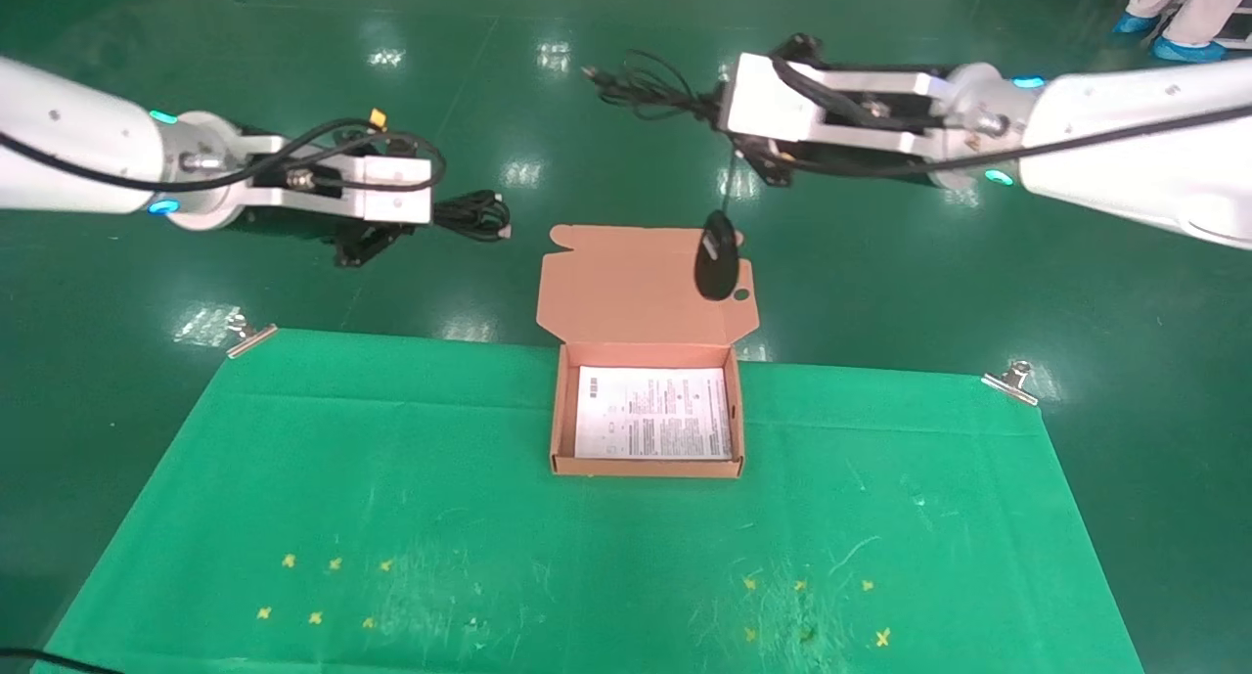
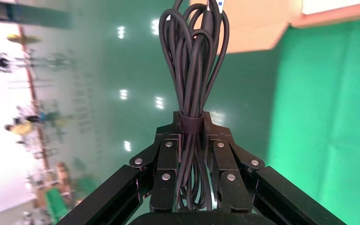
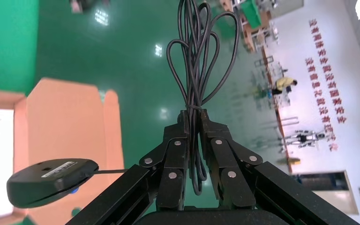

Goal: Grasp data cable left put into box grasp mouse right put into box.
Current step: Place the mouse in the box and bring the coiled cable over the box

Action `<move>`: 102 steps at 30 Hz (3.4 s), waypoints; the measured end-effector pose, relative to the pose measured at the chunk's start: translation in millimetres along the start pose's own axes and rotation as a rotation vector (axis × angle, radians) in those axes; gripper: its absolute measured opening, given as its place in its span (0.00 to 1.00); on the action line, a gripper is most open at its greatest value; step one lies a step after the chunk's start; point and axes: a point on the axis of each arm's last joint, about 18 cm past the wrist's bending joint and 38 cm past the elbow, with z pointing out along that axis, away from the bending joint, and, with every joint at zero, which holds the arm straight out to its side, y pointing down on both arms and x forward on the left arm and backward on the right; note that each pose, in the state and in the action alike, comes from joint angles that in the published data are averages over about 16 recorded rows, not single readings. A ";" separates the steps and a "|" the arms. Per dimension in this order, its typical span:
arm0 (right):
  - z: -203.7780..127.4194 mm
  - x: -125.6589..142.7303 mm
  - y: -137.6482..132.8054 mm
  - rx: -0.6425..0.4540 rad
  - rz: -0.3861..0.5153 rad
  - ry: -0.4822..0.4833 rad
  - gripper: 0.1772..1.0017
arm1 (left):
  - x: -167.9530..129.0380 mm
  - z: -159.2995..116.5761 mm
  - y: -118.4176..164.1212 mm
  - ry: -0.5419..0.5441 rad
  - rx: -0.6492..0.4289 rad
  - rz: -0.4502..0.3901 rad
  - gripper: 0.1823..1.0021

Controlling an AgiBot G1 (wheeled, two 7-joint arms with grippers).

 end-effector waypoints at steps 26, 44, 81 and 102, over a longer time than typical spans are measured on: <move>24.3 8.9 -24.2 0.049 -0.022 -0.007 0.05 | -27.5 4.9 -11.7 -0.077 0.030 -0.038 0.10; 61.5 -45.2 -31.5 0.037 0.029 -0.094 0.05 | 30.2 20.9 13.6 0.062 -0.039 -0.086 0.10; 92.3 -172.8 -15.9 -0.058 0.192 -0.281 0.05 | 105.0 -8.8 50.8 0.197 -0.211 -0.149 0.09; 85.2 -209.3 22.4 -0.225 0.289 -0.349 0.05 | 101.9 0.2 34.7 0.193 -0.185 -0.134 0.09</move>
